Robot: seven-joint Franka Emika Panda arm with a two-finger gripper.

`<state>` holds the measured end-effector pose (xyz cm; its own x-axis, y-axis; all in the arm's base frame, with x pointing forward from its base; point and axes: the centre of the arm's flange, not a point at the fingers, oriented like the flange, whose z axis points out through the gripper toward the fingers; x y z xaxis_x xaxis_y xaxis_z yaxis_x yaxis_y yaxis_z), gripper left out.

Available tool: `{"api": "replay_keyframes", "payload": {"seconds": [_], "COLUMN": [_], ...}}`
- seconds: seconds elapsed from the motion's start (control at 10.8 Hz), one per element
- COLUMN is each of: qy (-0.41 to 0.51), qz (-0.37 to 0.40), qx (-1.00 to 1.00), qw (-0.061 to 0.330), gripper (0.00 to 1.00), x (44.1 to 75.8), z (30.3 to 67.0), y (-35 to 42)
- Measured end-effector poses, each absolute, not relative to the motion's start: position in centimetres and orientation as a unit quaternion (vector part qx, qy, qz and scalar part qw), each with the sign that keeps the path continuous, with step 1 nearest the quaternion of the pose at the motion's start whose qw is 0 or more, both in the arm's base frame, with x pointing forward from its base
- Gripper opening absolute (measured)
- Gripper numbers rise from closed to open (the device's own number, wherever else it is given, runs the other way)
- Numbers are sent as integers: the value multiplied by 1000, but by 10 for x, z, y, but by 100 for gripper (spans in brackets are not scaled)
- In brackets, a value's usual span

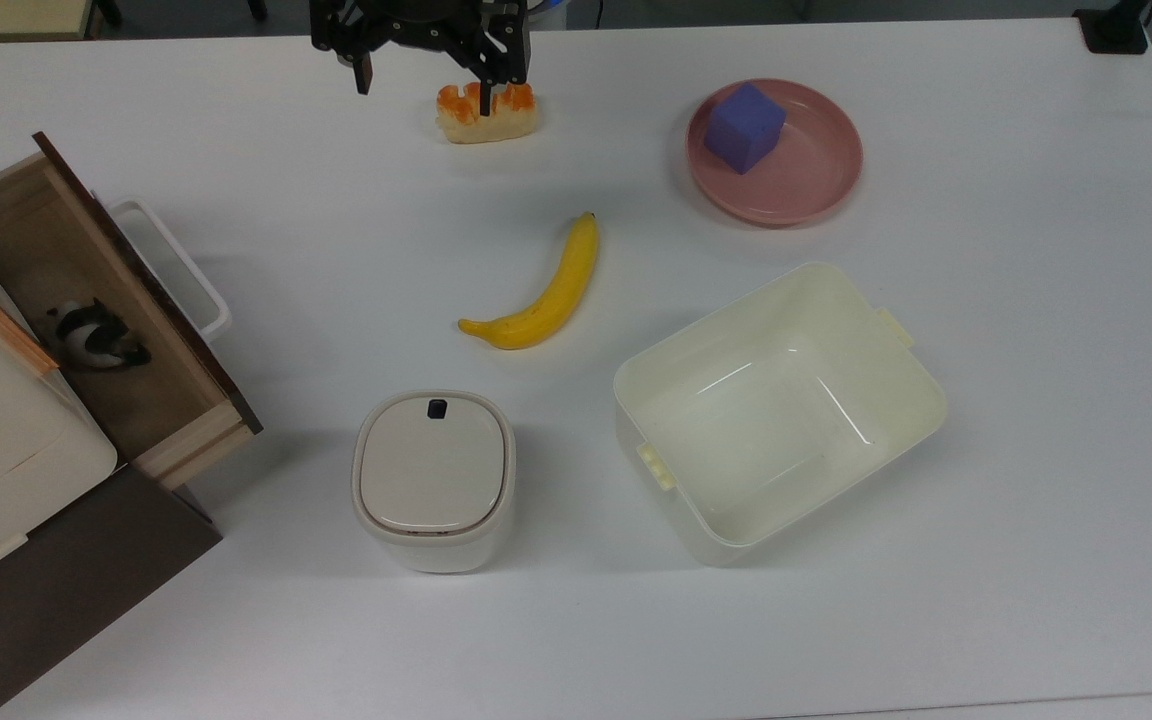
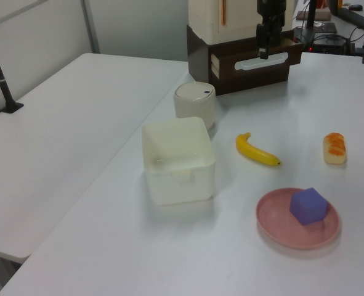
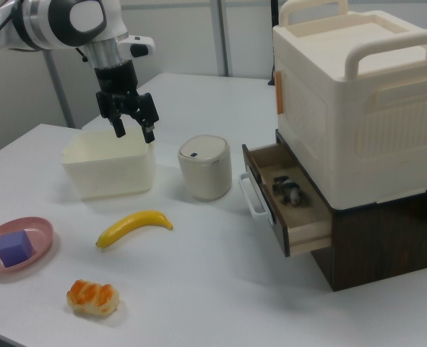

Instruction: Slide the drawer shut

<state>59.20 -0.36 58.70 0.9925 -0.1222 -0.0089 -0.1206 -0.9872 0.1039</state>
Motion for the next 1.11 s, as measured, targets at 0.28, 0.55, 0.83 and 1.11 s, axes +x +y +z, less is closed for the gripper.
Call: {"api": "replay_keyframes", "payload": {"seconds": [0.28, 0.55, 0.83, 1.11], "qy": [-57, -38, -26, -18], "qz": [-8, -9, -10, -10], "qx": [997, 998, 998, 998], "qw": [52, 51, 51, 51], "gripper": [100, 90, 51, 2], "x": [592, 592, 592, 592], "z": [587, 587, 587, 587], "y": [-4, -5, -5, -5]}}
